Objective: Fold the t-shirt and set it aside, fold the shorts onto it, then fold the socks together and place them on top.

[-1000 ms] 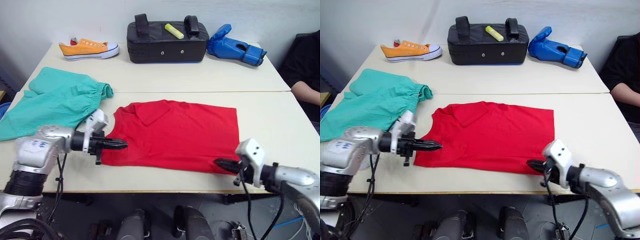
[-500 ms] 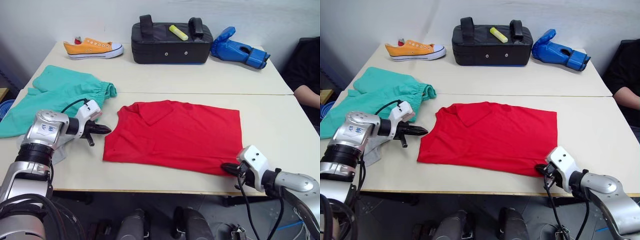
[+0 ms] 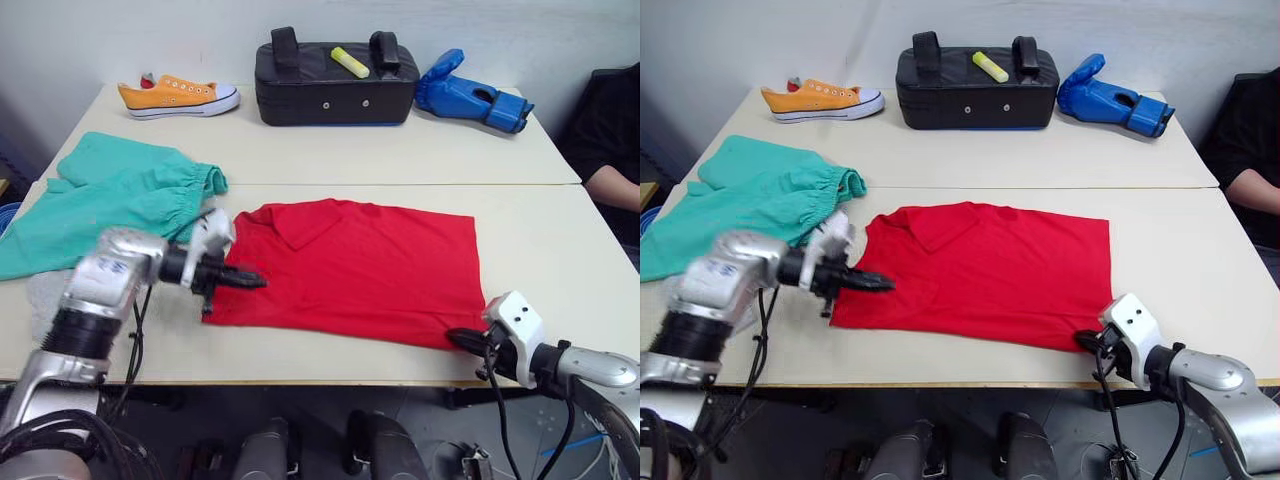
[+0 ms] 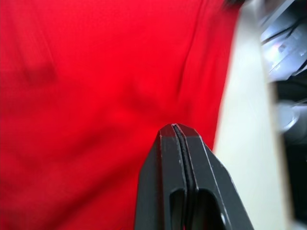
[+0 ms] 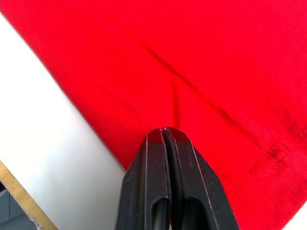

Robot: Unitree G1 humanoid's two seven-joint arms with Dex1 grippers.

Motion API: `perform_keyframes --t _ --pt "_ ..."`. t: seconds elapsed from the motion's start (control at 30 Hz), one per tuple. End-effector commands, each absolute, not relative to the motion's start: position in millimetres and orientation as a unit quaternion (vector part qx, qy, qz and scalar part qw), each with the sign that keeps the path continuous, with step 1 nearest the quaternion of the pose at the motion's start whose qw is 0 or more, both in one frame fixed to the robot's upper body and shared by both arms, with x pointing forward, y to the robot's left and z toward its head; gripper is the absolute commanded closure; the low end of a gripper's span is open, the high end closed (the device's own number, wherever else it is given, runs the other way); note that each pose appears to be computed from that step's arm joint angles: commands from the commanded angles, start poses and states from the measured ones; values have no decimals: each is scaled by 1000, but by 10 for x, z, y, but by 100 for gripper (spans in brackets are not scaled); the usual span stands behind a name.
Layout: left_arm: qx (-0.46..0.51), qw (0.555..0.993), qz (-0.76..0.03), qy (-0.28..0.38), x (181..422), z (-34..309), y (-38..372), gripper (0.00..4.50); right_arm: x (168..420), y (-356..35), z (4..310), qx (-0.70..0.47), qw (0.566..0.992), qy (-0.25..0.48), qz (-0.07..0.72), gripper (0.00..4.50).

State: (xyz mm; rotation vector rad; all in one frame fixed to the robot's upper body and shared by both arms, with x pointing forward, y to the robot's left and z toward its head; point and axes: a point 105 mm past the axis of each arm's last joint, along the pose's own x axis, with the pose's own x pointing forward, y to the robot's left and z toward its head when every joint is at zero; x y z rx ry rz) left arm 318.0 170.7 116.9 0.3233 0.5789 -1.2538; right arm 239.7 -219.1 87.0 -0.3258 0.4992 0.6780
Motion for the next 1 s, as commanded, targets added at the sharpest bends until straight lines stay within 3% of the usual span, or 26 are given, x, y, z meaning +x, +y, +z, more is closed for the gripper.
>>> perform_keyframes --t 0.03,0.13,0.23,0.37,0.53,0.6,0.9,1.0 --pt "248 768 -523 274 3258 1079 2017 450 2396 -2438 828 -218 894 258 294 443" --pt "259 778 -508 263 3282 1153 2129 450 2420 -2535 954 -247 894 232 292 443" --pt "234 765 -563 209 3064 1581 2082 392 2369 -2491 1305 -264 884 173 344 450" --pt "254 738 -599 179 2832 1779 2014 279 2214 -2489 1354 -308 841 193 401 370" --pt "307 720 -597 176 2726 1652 1991 115 2163 -2431 1253 -353 807 195 432 194" --pt "322 715 -594 178 2714 1580 2009 56 2132 -2383 1198 -355 797 200 447 193" --pt "375 715 -556 198 2887 1286 2161 56 2327 -2319 1089 -368 804 191 426 193" --pt "377 711 -555 212 2916 1198 2206 117 2357 -2357 1023 -379 797 203 425 254"
